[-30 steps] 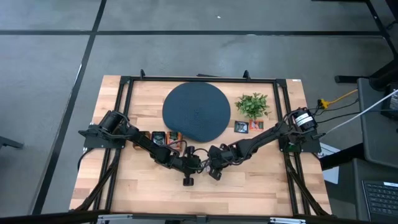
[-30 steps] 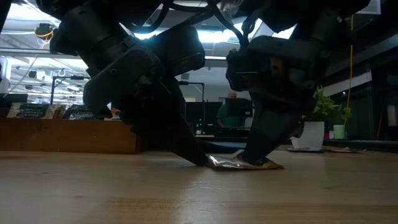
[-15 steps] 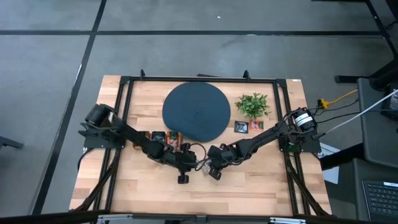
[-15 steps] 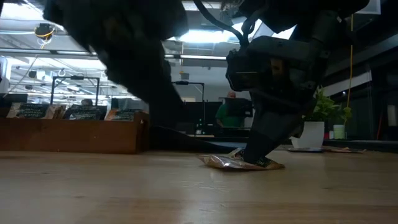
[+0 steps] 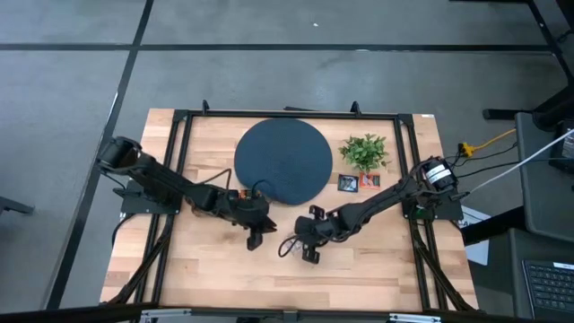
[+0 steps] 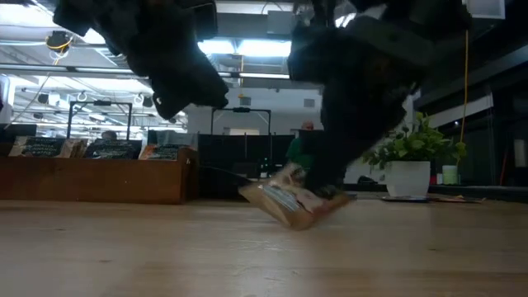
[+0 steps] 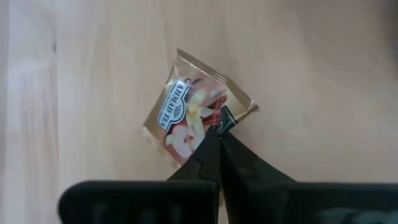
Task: Pick & Place Tea
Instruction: Put the brown tea bag into the left section of the wooden organizer
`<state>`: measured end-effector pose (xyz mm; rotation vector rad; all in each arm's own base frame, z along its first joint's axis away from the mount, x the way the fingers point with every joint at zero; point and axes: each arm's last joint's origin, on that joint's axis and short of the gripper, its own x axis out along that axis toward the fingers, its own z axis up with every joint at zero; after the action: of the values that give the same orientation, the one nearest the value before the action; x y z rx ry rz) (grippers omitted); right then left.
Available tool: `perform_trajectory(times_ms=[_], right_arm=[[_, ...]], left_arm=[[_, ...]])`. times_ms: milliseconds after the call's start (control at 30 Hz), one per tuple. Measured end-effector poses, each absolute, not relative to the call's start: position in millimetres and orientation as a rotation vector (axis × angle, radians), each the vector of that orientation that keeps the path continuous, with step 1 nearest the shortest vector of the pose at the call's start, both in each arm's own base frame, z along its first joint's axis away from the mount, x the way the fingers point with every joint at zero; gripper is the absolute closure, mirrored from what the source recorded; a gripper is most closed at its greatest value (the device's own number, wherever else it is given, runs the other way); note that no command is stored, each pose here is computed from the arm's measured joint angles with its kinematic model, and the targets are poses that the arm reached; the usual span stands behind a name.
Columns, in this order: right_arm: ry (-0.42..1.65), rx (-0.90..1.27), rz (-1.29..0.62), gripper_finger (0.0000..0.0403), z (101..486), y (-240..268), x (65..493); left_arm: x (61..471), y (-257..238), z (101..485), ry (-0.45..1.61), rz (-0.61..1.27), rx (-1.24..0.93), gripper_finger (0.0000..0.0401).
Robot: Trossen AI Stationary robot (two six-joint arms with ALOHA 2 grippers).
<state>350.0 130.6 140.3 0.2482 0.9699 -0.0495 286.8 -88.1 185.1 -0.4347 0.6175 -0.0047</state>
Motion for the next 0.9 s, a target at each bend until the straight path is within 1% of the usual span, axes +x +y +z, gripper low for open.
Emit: perform_trajectory(times_ms=[167,333,667,833,900], right_arm=[[0.934,0.105,-0.087,0.0401,161,139,358],[0.912,0.014,-0.099,0.0401,179,144,365],[0.879,-0.019,-0.078,0.0400,189,146,370],[0.856,-0.010,-0.076,0.0400,191,146,372],[0.833,-0.020,-0.108,0.0400,192,145,373]], left_arm=[[290,-78,187,0.627,-0.039,-0.482,0.0312],[292,-71,187,0.625,-0.052,-0.503,0.0293],[294,-62,187,0.626,-0.055,-0.472,0.0247],[295,-61,187,0.626,-0.057,-0.470,0.0237],[295,-61,187,0.626,-0.058,-0.470,0.0237]])
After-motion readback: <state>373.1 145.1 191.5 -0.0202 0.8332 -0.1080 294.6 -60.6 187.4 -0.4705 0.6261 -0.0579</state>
